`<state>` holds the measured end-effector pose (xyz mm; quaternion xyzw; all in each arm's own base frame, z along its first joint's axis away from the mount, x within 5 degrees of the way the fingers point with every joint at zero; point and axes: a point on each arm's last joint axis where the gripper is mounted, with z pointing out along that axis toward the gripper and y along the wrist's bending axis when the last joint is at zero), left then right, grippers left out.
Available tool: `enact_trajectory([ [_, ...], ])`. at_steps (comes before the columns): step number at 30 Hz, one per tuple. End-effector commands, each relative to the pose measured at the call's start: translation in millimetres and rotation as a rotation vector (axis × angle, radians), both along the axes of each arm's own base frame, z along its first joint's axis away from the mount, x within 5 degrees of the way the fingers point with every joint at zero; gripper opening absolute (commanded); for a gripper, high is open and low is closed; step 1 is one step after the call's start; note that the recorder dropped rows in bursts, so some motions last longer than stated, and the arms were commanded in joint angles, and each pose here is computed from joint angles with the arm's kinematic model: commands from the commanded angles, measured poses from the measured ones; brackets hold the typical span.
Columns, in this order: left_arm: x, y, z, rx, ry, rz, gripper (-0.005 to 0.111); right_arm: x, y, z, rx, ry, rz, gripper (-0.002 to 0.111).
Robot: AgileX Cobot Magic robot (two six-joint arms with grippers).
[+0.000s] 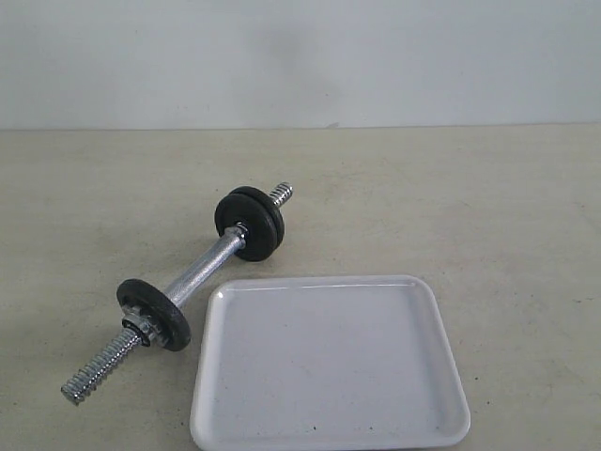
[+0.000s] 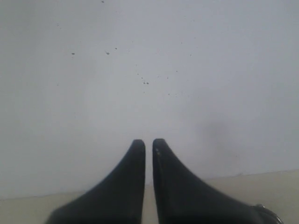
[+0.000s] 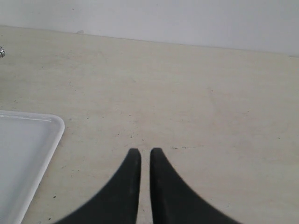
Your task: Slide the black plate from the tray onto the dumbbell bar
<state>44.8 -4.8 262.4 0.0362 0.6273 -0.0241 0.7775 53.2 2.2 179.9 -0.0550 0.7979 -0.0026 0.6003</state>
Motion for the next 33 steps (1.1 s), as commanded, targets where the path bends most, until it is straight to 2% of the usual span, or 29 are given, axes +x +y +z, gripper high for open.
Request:
enact_trajectory([
  [1,1.9,2.1,-7.6,-0.07,0.042,0.011,0.005,-0.1,0.0,0.7,-0.003,-0.008,0.001,0.005],
  [6,7.2,1.8,-29.0,-0.049,0.107,0.016,0.005,-0.1,0.0,0.7,-0.003,-0.008,0.001,0.005],
  [9,11.2,1.5,-51.1,-0.044,0.172,0.018,0.005,-0.1,0.0,0.7,-0.003,-0.008,0.001,0.005],
  [11,11.6,1.5,-54.3,-0.043,0.185,0.019,0.005,-0.1,0.0,0.7,-0.003,-0.008,0.001,0.005],
  [13,11.4,2.7,-64.7,-0.039,0.299,0.035,0.005,-0.1,0.0,0.7,-0.003,-0.008,0.001,0.005],
  [17,9.3,4.5,-78.0,0.001,0.445,0.057,0.005,-0.1,0.0,0.7,-0.003,-0.008,0.001,0.005],
  [33,9.4,4.9,-77.5,0.004,0.438,0.065,0.005,-0.1,0.0,0.7,-0.003,-0.008,0.001,0.005],
])
